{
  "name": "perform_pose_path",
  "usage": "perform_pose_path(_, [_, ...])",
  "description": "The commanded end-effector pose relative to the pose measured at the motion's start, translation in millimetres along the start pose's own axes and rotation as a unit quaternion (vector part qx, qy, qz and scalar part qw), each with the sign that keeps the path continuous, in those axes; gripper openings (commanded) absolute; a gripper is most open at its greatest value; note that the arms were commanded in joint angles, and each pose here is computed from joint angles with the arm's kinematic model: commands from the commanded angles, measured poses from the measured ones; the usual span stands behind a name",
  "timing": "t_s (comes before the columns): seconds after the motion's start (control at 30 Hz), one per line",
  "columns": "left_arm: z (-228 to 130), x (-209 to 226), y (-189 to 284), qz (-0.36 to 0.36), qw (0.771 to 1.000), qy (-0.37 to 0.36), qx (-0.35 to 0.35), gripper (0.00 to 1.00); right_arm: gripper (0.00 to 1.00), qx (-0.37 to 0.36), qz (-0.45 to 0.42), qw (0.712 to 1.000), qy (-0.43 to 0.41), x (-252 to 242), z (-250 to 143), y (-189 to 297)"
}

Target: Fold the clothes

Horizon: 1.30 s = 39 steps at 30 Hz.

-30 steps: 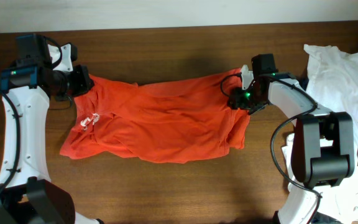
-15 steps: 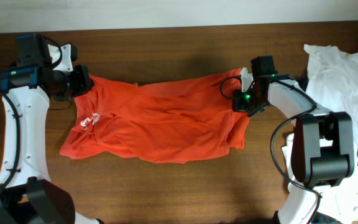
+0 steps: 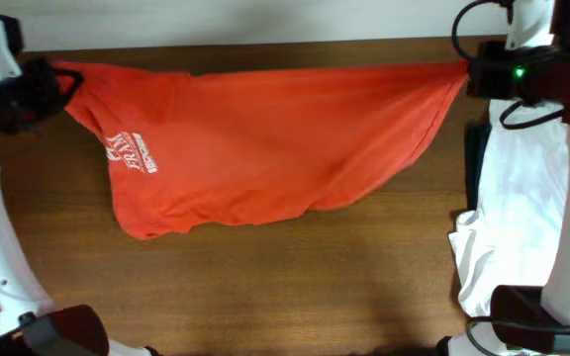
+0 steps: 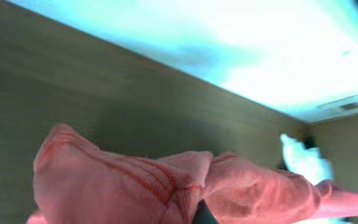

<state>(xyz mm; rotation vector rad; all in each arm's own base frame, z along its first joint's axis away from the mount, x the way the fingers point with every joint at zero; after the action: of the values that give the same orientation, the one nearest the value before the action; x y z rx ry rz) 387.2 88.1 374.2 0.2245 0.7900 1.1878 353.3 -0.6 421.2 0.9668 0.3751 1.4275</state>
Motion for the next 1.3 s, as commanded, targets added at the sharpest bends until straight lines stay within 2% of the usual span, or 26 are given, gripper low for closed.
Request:
perform_pose_path(0.0, [6.3, -1.6, 32.6, -0.021, 0.999, 0.021, -0.028, 0.0, 0.04, -0.027, -0.04, 0.999, 0.005, -8.4, 7.7, 13.4])
perform_pose_path(0.07, [0.6, -0.3, 40.9, -0.015, 0.999, 0.025, -0.022, 0.0, 0.04, -0.037, -0.037, 0.999, 0.007, -6.3, 7.6, 23.8])
perform_pose_path(0.17, [1.8, -20.4, 55.4, -0.009, 0.999, -0.033, -0.035, 0.0, 0.04, -0.07, -0.027, 0.997, 0.012, -1.3, 9.4, 47.0])
perform_pose_path(0.27, [8.9, -55.9, 81.9, -0.007, 0.992, -0.106, -0.07, 0.0, 0.04, -0.139, -0.006, 0.99, 0.02, 8.4, 11.7, 93.2])
perform_pose_path(0.43, [14.5, -114.7, 139.6, 0.006, 0.969, -0.2, -0.144, 0.0, 0.04, -0.252, 0.027, 0.967, 0.035, 20.5, 1.3, 173.6])
perform_pose_path(0.53, [11.7, -146.3, 180.5, 0.044, 0.95, -0.242, -0.193, 0.0, 0.04, -0.331, 0.008, 0.944, 0.003, 13.2, -9.0, 222.2])
perform_pose_path(0.67, [4.8, -177.0, 219.0, 0.076, 0.927, -0.277, -0.243, 0.0, 0.04, -0.376, 0.024, 0.926, 0.008, 15.6, -23.5, 256.9])
perform_pose_path(0.73, [2.8, -183.3, 225.5, 0.077, 0.922, -0.284, -0.251, 0.0, 0.04, -0.379, 0.025, 0.925, 0.008, 15.9, -23.3, 257.9])
perform_pose_path(0.9, [19.2, -155.9, 198.2, 0.072, 0.937, -0.26, -0.222, 0.0, 0.04, -0.313, 0.008, 0.95, 0.004, 14.4, 0.9, 204.7])
perform_pose_path(1.03, [52.6, -107.1, 123.7, 0.038, 0.957, -0.232, -0.169, 0.0, 0.04, -0.211, -0.008, 0.978, -0.002, 11.9, 36.5, 107.3])
perform_pose_path(1.13, [72.9, -77.5, 59.7, 0.012, 0.963, -0.229, -0.143, 0.0, 0.04, -0.159, -0.023, 0.987, -0.007, 5.6, 61.2, 32.8])
perform_pose_path(1.2, [85.4, -59.0, 16.5, -0.001, 0.962, -0.235, -0.139, 0.0, 0.04, -0.144, -0.017, 0.989, -0.008, 4.3, 77.6, -13.7])
perform_pose_path(1.27, [105.9, -45.6, -15.4, 0.009, 0.955, -0.243, -0.169, 0.0, 0.04, -0.169, 0.003, 0.986, -0.002, 8.1, 101.4, -44.4])
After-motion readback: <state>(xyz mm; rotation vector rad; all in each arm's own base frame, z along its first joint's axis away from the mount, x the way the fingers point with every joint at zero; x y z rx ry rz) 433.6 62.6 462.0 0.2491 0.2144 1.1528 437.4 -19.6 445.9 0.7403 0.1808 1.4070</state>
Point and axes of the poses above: each gripper's point midway between its finger pads, its own y axis back along the fingers, its own x axis along the line the jaws close on, z = x × y, the point moved 5 cm from there along y, back along the fingers, and after that the axes turned 13 degrees about -y, right-handed, at the moved point
